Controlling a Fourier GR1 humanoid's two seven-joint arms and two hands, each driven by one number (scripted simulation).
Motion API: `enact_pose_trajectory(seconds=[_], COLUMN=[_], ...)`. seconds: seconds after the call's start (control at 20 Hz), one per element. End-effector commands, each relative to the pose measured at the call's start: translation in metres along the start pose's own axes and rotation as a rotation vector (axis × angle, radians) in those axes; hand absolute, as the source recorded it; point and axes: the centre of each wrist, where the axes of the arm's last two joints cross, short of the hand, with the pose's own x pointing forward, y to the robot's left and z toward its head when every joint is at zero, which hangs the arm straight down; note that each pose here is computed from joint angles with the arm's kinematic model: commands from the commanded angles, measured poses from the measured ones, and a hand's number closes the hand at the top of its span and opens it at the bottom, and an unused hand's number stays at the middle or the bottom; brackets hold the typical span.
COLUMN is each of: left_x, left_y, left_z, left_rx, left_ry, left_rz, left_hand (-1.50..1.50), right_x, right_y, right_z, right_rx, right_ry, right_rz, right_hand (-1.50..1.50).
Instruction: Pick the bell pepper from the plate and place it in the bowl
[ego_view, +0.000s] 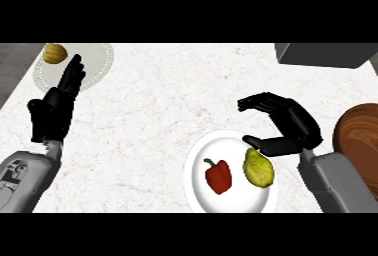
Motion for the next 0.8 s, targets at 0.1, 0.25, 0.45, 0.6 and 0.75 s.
enact_pose_trajectory(seconds=[0.1,0.25,0.45,0.6,0.75], left_x=[0.006,0.009,0.006,0.006,0.000], left_y=[-0.007,-0.006,-0.011,-0.007,0.003], left_z=[0.003,0.003,0.010,0.018,0.017], left_rx=[0.014,0.015,0.015,0.008,0.010], left_ry=[-0.004,-0.003,0.016,0.030,0.025], left_rz=[-0.001,-0.004,0.008,0.000,0.005], left_hand=[0.00,0.00,0.00,0.00,0.00], right_x=[0.001,0.018,0.052,0.053,0.059], right_y=[-0.026,-0.051,-0.052,-0.029,-0.003], right_z=[-0.003,-0.018,-0.043,-0.061,-0.082], right_rx=[0.390,0.477,0.649,0.717,0.817], right_ry=[-0.154,-0.162,-0.088,-0.062,-0.024], right_rz=[-0.004,0.135,0.332,0.513,0.638], right_hand=[-1.50,-1.50,-1.50,-1.50,-1.50])
